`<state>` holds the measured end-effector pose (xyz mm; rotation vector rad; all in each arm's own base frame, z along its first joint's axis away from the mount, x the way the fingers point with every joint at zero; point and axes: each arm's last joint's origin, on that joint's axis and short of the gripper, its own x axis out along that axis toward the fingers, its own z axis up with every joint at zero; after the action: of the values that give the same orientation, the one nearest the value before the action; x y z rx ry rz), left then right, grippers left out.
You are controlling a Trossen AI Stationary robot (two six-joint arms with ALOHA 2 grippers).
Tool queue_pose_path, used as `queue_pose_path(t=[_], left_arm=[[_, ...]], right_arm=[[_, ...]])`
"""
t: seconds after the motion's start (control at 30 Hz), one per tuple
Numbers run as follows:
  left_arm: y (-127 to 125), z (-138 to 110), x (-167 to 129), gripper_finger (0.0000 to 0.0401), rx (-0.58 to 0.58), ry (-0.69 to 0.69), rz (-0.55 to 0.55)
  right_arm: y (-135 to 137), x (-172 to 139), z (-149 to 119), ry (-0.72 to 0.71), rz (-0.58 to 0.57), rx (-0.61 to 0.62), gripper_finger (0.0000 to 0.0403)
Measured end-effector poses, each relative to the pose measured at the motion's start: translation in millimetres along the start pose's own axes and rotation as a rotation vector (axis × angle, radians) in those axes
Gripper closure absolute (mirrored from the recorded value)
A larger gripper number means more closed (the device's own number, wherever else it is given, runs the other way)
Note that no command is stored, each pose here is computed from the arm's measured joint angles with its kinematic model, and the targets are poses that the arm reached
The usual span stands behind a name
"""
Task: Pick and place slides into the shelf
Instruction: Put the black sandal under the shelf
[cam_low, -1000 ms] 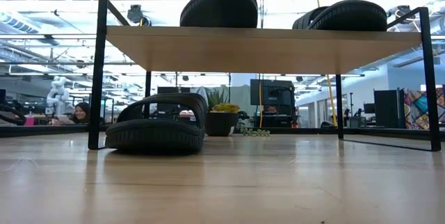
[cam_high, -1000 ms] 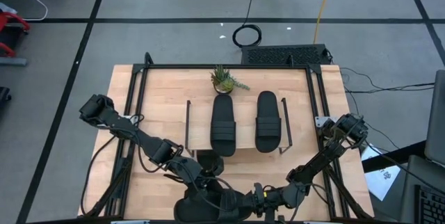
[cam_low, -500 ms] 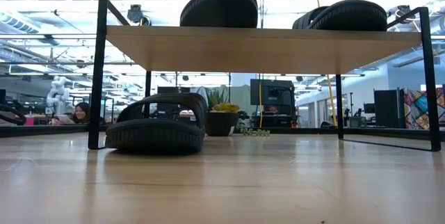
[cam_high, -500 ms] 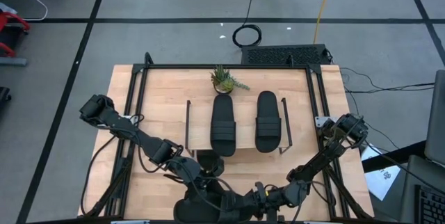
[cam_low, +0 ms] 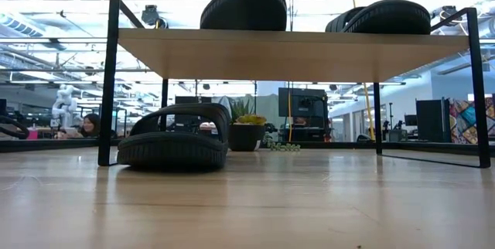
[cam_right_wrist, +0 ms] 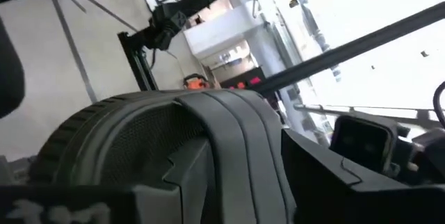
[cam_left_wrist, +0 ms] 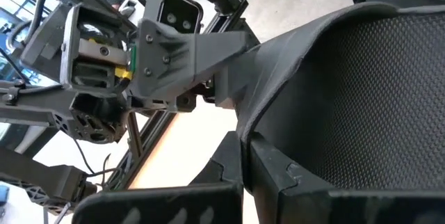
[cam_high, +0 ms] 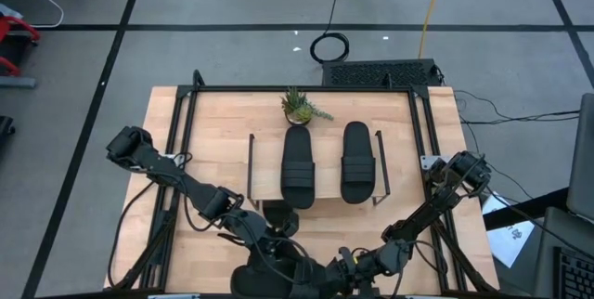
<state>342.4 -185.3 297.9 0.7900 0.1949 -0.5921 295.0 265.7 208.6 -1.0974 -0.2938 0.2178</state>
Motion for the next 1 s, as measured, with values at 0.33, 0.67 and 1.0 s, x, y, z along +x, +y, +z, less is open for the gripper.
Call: queue_pose_path(t=[0.33, 0.67, 1.0], left_arm=[[0, -1, 0, 0.0401, -0.008, 0.004, -0.004], [-1, -2, 0, 0.0401, -0.047, 0.007, -0.030], [-8, 0, -10, 0.0319, -0.048, 0.166, 0.050]], right_arm=[[-3, 7, -8, -0.024, 0.039, 0.093, 0.0287], [-3, 7, -9, 0.000, 0.031, 0.122, 0.0395], [0, 2, -6, 0.204, 0.006, 0.074, 0.0401]])
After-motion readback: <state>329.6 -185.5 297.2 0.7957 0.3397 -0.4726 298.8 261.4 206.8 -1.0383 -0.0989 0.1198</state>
